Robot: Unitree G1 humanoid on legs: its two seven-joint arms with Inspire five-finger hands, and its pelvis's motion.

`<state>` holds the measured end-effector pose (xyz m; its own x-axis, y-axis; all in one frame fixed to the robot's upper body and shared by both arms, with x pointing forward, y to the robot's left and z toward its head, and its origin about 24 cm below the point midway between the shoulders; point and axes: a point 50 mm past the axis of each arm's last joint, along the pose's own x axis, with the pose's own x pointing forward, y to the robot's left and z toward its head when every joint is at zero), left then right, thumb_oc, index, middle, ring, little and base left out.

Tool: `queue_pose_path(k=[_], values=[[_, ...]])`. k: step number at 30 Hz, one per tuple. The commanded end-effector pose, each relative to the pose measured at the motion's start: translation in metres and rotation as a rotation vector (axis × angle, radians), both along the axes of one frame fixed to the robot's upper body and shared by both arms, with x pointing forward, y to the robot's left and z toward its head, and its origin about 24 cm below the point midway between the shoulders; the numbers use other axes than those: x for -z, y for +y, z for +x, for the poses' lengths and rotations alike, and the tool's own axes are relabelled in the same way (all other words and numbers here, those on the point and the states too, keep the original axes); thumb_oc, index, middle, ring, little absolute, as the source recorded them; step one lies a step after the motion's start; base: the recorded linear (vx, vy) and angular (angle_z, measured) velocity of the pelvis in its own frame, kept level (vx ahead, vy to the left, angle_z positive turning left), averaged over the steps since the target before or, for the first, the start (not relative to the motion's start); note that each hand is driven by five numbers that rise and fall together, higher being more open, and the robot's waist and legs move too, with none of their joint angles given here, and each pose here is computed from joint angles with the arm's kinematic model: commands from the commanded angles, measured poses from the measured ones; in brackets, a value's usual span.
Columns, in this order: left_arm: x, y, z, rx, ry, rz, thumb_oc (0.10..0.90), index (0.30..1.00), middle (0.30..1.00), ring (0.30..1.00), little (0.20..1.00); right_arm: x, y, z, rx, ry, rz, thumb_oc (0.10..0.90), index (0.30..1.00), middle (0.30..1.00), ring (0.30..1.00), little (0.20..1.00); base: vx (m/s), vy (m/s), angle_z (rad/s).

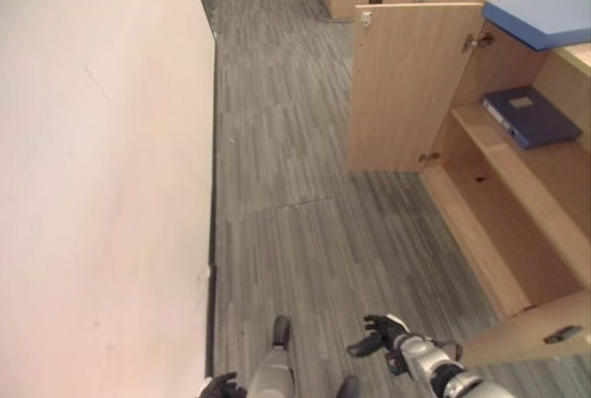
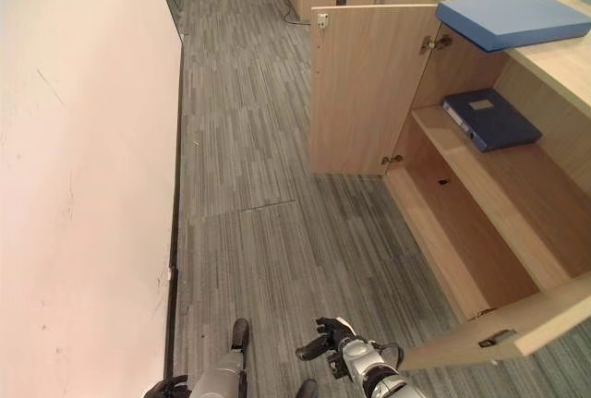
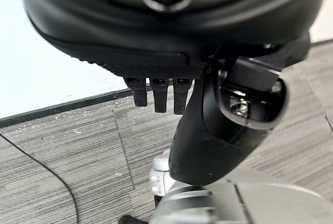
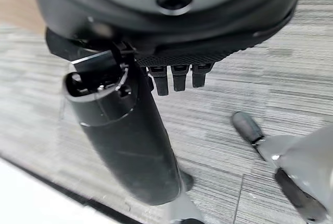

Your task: Put the empty folder in the office cabinet

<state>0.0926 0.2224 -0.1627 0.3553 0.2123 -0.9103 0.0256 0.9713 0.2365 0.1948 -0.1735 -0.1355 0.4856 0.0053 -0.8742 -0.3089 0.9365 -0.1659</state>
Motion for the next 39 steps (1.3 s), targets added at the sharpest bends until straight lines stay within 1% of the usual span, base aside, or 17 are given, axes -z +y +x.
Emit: queue_pose_path(k=[1,3,6,15,17,22,23,26,28,29,31,32,33,35,37,38,39], values=[[0.003,-0.006,-0.007,-0.005,0.008,-0.011,0.8,0.9,0.9,0.9,0.9,0.004,-0.004,-0.008,-0.016,0.034,0.016,0.8,0.9,0.9,0.9,0.9,0.52,0.285,-0.5],[0.004,-0.004,-0.016,0.035,0.042,0.0,0.8,0.9,0.9,0.9,0.9,0.009,0.0,-0.018,-0.041,0.073,0.037,0.8,0.9,0.9,0.9,0.9,0.55,0.407,-0.67],[0.003,0.003,-0.017,0.05,0.043,0.023,0.8,0.9,0.9,0.9,0.9,0.012,0.002,-0.026,0.026,0.091,0.086,0.8,0.9,0.9,0.9,0.9,0.37,0.448,-0.48],[0.001,0.018,-0.022,0.041,0.066,0.069,0.8,0.9,0.9,0.9,0.9,0.007,0.001,-0.017,0.055,0.027,0.1,0.8,0.9,0.9,0.9,0.9,0.21,0.353,-0.25],[-0.003,0.026,-0.016,-0.011,0.032,0.083,0.8,0.9,0.9,0.9,0.9,0.002,-0.006,-0.01,0.12,-0.021,0.119,0.8,0.9,0.9,0.9,0.9,0.1,0.103,-0.27],[-0.004,0.031,-0.014,-0.084,0.025,0.085,0.8,0.9,0.9,0.9,0.9,-0.006,-0.022,0.002,0.213,-0.073,0.098,0.8,0.9,0.9,0.9,0.9,0.11,-0.055,-0.65],[-0.004,0.034,-0.02,-0.1,0.048,0.097,0.8,0.9,0.9,0.9,0.9,-0.004,-0.033,-0.004,0.288,-0.058,0.094,0.8,0.9,0.9,0.9,0.9,0.22,-0.138,-0.51],[-0.003,0.036,-0.022,-0.104,0.058,0.099,0.8,0.9,0.9,0.9,0.9,-0.001,-0.036,-0.009,0.314,-0.046,0.092,0.8,0.9,0.9,0.9,0.9,0.22,-0.138,-0.37],[-0.002,0.038,-0.034,-0.107,0.099,0.107,0.8,0.9,0.9,0.9,0.9,0.009,-0.043,-0.035,0.37,0.027,0.074,0.8,0.9,0.9,0.9,0.9,0.3,-0.14,-0.07],[-0.002,0.038,-0.035,-0.106,0.101,0.108,0.8,0.9,0.9,0.9,0.9,0.01,-0.043,-0.036,0.371,0.029,0.074,0.8,0.9,0.9,0.9,0.9,0.36,-0.115,-0.22],[0.001,0.036,-0.049,-0.143,0.145,0.099,0.8,0.9,0.9,0.9,0.9,0.016,-0.056,-0.058,0.458,0.079,0.045,0.8,0.9,0.9,0.9,0.9,0.39,-0.13,-0.12],[0.001,0.035,-0.05,-0.143,0.146,0.098,0.8,0.9,0.9,0.9,0.9,0.016,-0.056,-0.058,0.457,0.08,0.043,0.8,0.9,0.9,0.9,0.9,0.33,-0.129,0.22],[0.002,0.032,-0.048,-0.164,0.131,0.084,0.8,0.9,0.9,0.9,0.9,0.019,-0.06,-0.071,0.476,0.113,0.023,0.8,0.9,0.9,0.9,0.9,0.27,-0.1,0.23],[0.002,0.03,-0.044,-0.167,0.12,0.08,0.8,0.9,0.9,0.9,0.9,0.02,-0.064,-0.075,0.495,0.12,0.01,0.8,0.9,0.9,0.9,0.9,0.23,-0.064,0.16],[0.0,0.025,-0.022,-0.142,0.06,0.08,0.8,0.9,0.9,0.9,0.9,0.019,-0.073,-0.08,0.544,0.126,-0.016,0.8,0.9,0.9,0.9,0.9,0.16,-0.023,0.28],[0.0,0.025,-0.021,-0.141,0.059,0.079,0.8,0.9,0.9,0.9,0.9,0.019,-0.073,-0.079,0.545,0.125,-0.017,0.8,0.9,0.9,0.9,0.9,0.11,-0.018,0.37],[-0.002,0.023,-0.01,-0.129,0.026,0.076,0.8,0.9,0.9,0.9,0.9,0.019,-0.076,-0.081,0.551,0.132,-0.03,0.8,0.9,0.9,0.9,0.9,0.14,-0.021,0.28]])
